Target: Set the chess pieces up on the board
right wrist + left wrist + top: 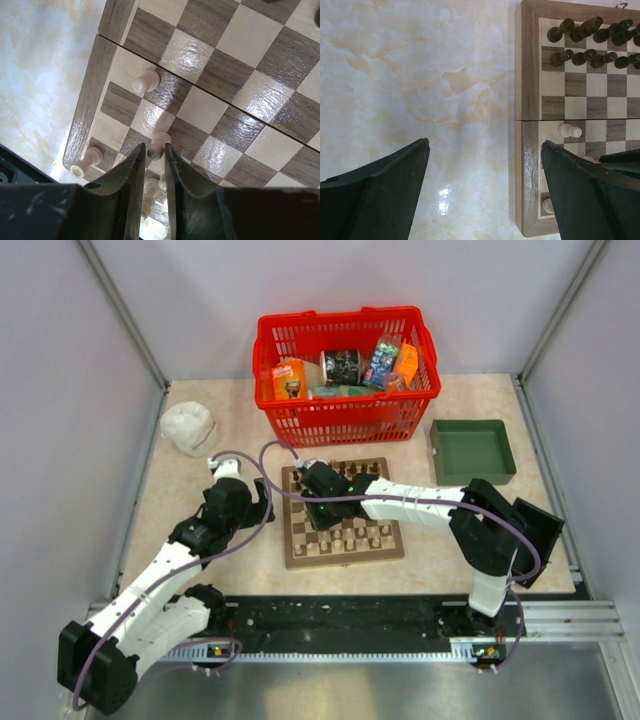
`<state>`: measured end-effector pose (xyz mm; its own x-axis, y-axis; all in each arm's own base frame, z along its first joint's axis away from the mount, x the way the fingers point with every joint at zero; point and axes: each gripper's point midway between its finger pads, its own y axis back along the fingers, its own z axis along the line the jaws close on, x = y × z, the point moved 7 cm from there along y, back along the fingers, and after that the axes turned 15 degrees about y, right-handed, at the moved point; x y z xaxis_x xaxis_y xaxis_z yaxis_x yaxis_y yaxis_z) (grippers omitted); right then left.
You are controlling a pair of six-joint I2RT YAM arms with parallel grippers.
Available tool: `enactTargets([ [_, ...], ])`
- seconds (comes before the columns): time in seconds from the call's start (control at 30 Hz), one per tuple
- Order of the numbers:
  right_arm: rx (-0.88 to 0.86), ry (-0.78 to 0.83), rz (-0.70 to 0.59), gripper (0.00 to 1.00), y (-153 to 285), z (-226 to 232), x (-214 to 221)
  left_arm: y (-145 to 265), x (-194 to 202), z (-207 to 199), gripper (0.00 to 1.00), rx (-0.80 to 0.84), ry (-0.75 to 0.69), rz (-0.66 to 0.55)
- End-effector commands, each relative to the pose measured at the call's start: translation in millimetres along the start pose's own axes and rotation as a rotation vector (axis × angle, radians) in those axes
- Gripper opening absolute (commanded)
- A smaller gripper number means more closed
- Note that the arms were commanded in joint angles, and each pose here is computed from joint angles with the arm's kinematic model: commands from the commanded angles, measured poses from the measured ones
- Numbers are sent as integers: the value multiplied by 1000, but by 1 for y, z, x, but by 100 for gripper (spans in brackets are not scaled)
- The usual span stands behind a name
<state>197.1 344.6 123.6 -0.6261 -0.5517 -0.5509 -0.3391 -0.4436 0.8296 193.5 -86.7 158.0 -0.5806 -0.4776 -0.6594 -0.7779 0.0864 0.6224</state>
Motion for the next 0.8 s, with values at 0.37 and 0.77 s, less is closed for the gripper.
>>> enactTargets([
  [0.37,-74,28,-46,19,13,18,-14,0,-1,-1,99,27,15,-13],
  [0.77,-79,24,-35,20,13,20,-6,0,-1,-2,99,34,13,-10],
])
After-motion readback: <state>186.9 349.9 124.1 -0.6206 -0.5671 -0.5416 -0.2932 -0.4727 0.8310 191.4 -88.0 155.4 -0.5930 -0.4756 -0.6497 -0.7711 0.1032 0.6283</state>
